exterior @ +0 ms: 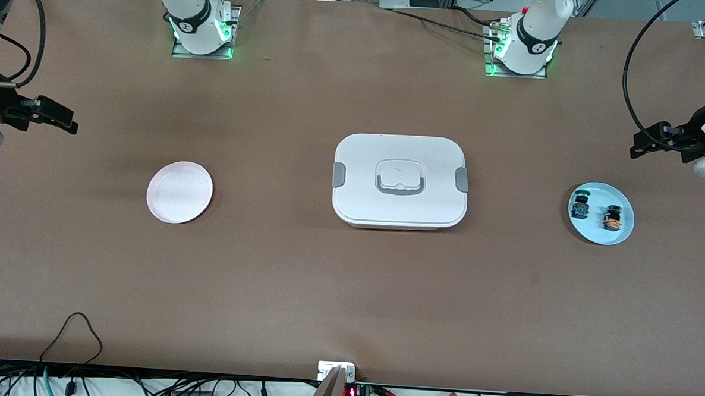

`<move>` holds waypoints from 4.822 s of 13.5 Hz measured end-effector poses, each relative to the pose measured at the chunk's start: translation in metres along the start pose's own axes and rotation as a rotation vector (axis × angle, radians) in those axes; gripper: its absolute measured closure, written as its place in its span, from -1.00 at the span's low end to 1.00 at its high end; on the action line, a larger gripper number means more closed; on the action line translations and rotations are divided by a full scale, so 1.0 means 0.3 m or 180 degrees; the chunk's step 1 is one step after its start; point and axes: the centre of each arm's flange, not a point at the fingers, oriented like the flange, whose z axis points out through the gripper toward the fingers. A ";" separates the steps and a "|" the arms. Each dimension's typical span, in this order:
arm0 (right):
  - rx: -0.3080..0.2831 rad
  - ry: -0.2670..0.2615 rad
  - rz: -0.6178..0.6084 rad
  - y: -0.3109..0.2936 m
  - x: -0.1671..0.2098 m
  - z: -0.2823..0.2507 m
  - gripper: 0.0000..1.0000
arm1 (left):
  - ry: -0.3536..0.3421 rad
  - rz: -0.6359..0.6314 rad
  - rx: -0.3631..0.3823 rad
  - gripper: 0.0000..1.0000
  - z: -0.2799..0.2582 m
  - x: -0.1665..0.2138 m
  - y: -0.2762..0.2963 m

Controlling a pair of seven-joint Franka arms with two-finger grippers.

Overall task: Transfer orange switch to right arm and place
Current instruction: 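Move the left gripper toward the light-blue dish of switches, then lower the left gripper and grasp the orange switch in the dish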

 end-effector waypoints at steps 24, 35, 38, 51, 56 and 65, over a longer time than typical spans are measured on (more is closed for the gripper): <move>0.0018 0.0126 -0.0014 -0.005 -0.079 0.005 -1.00 | -0.0686 0.1308 -0.0262 -1.00 0.226 -0.015 -0.081; 0.0019 0.0103 -0.0019 -0.008 -0.086 -0.018 -1.00 | -0.0394 0.4466 -0.0201 -1.00 0.713 -0.073 -0.334; 0.0018 0.0110 -0.0018 -0.007 -0.086 -0.025 -1.00 | -0.0186 0.5022 0.0024 -1.00 0.796 -0.168 -0.428; 0.0018 0.0094 -0.0002 0.002 -0.102 -0.081 -1.00 | 0.0221 0.5884 0.0034 -1.00 1.194 -0.131 -0.563; 0.0020 0.0061 -0.0003 0.002 -0.106 -0.078 -1.00 | 0.0263 0.5887 0.0041 -1.00 1.227 -0.063 -0.582; 0.0020 0.0037 -0.0006 0.000 -0.108 -0.076 -1.00 | 0.0314 0.5905 0.0094 -1.00 1.259 0.034 -0.605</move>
